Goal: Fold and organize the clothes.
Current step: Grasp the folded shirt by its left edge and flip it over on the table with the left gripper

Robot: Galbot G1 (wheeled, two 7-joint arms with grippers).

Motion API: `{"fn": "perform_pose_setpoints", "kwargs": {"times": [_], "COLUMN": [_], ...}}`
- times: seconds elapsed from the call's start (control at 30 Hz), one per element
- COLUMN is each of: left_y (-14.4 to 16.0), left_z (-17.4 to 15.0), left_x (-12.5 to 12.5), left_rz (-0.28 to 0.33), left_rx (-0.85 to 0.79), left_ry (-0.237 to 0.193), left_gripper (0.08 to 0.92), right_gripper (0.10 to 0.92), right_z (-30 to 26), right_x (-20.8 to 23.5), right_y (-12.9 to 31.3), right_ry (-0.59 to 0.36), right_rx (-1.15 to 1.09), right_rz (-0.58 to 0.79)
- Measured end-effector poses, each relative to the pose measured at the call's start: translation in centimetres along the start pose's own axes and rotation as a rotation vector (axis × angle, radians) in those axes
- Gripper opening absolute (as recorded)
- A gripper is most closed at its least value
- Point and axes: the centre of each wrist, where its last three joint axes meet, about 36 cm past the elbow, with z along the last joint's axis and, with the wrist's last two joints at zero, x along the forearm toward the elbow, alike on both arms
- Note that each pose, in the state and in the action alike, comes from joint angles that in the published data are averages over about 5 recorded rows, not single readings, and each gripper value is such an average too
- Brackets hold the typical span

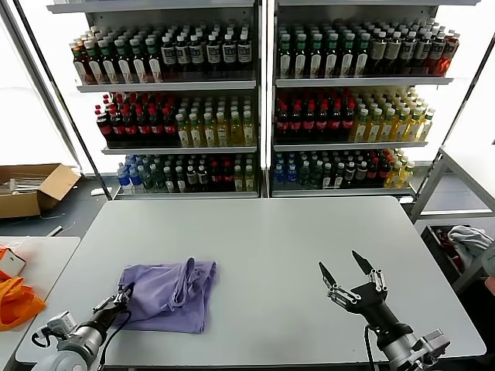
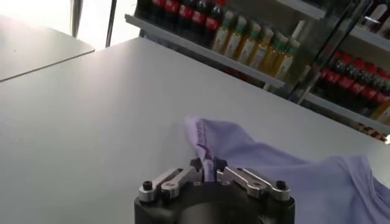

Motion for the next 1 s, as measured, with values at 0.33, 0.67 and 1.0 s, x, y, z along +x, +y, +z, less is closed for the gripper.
{"fn": "perform_pose_setpoints", "kwargs": {"times": [0.33,0.67,1.0], "left_y": [3.1,8.2,4.5], "left_z": [-3.0,-13.0,-17.5], "left_x": [2.5,6.3,7.8], "left_rz": [-0.066,-0.155,-0.107], "left_rx": [-0.042,-0.199,-0.309], "left_ry": [-0.085,-0.178,-0.22], "left_gripper": [0.118,0.118,0.118], "right_gripper": [0.823,0.823,0.823], "right_z": [0.3,0.3,0.3], "right_x": [-0.6,-1.0,-0.6], "right_y": [-0.2,-0.4,-0.1], "right_ry": [-0.001,-0.006,-0.006], "right_rx": [-0.009,-0.015,-0.019], "right_rz": [-0.014,-0.026,-0.026]}}
